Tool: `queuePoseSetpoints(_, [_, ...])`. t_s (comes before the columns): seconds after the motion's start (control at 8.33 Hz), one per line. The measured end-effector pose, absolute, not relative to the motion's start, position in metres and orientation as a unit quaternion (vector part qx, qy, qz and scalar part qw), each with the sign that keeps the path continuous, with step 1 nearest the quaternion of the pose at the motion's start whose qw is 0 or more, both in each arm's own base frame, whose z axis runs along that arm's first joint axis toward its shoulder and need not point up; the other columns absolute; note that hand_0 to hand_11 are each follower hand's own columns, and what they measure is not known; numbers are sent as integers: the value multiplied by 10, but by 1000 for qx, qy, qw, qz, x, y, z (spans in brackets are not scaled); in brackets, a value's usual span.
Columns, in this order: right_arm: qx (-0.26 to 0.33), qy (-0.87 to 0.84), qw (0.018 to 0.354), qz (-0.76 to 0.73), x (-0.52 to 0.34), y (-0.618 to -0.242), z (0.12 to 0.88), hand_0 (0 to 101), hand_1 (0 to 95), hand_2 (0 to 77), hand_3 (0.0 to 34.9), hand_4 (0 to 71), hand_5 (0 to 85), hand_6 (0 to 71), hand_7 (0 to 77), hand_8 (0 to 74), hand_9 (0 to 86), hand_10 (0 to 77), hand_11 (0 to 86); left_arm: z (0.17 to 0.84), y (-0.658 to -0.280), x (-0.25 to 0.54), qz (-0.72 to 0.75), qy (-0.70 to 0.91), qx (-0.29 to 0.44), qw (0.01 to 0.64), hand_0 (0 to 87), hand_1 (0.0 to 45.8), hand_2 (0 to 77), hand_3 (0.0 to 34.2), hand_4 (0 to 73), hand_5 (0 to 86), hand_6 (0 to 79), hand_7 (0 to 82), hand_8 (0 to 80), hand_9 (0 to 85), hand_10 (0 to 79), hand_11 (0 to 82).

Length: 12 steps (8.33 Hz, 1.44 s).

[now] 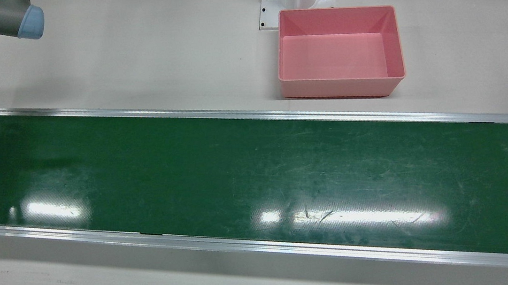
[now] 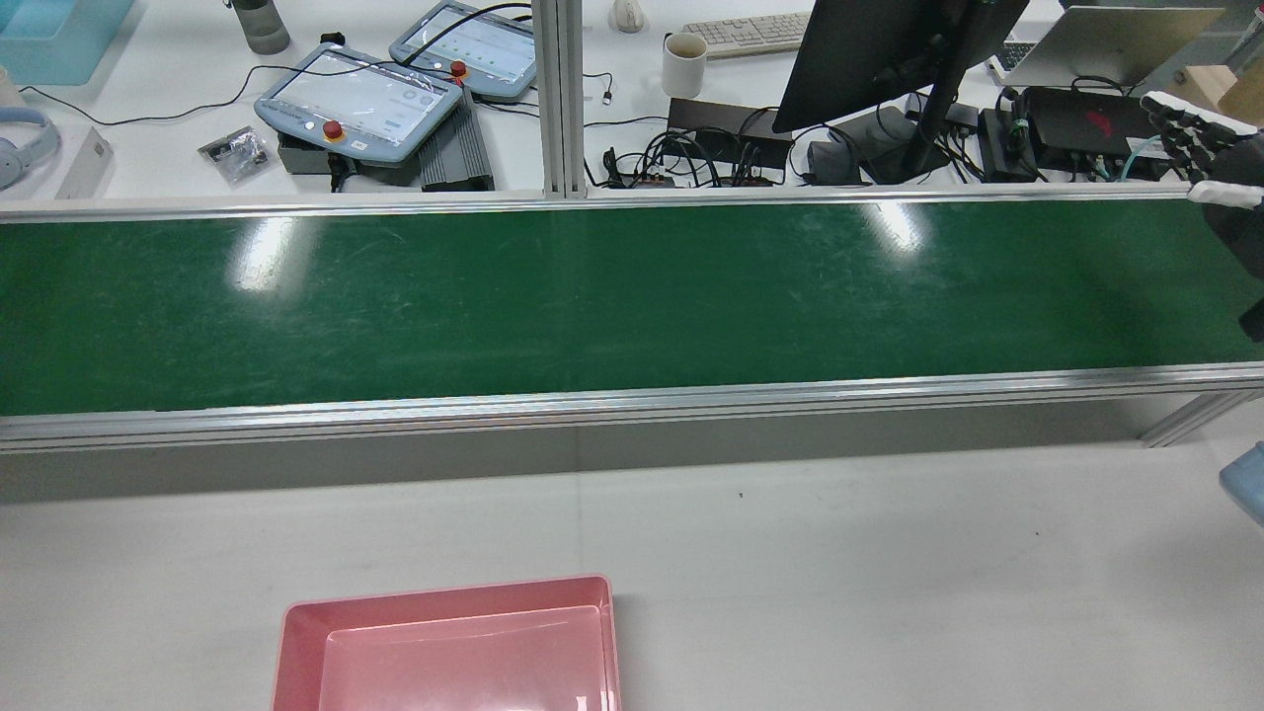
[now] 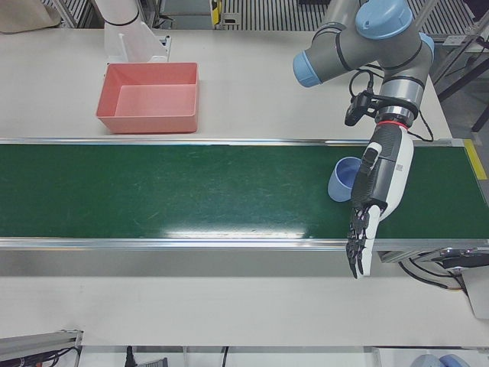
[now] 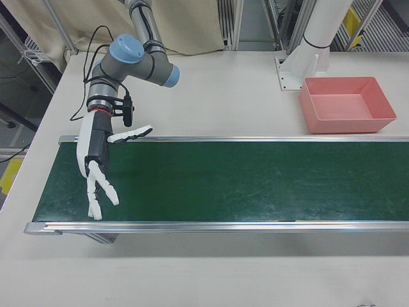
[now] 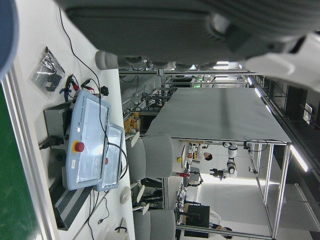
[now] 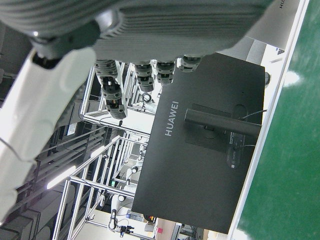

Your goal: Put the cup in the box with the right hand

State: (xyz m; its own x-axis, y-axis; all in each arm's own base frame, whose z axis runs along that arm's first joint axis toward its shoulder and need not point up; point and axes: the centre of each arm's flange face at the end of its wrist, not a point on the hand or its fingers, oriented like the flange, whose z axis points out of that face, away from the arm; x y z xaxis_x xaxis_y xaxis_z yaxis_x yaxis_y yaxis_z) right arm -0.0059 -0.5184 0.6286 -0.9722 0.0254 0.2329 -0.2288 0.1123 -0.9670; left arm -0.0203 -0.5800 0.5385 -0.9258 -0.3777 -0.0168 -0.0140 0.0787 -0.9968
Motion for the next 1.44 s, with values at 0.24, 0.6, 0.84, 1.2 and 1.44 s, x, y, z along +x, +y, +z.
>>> queuePoseSetpoints(0.24, [70, -741, 94, 662, -3, -518, 627, 468, 65, 5, 0, 44, 38, 49, 153, 44, 98, 16, 38, 538, -580, -21, -665, 722, -135, 136, 0, 5, 5, 0, 0, 0, 0, 0, 0, 0, 0, 0])
queuePoseSetpoints(0.6, [71, -743, 92, 659, -2, -518, 623, 468, 65, 5, 0, 54, 38, 49, 153, 44, 98, 16, 38, 538, -580, -21, -665, 722, -136, 136, 0, 5, 0, 0, 0, 0, 0, 0, 0, 5, 0, 0])
queuePoseSetpoints(0.84, [70, -742, 93, 660, -2, -517, 624, 470, 65, 5, 0, 60, 38, 49, 153, 44, 98, 16, 38, 538, -580, -20, -665, 722, -136, 137, 0, 5, 0, 0, 0, 0, 0, 0, 0, 0, 0, 0])
queuePoseSetpoints(1.2, [70, -742, 93, 661, -2, -516, 625, 470, 65, 5, 0, 71, 38, 49, 153, 44, 98, 16, 38, 538, -580, -21, -665, 722, -136, 136, 0, 5, 0, 0, 0, 0, 0, 0, 0, 0, 0, 0])
queuePoseSetpoints(1.44, [70, -741, 94, 661, -2, -514, 626, 469, 65, 5, 0, 71, 38, 49, 164, 44, 98, 16, 38, 538, -580, -21, -665, 722, -136, 136, 0, 5, 5, 0, 0, 0, 0, 0, 0, 0, 0, 0])
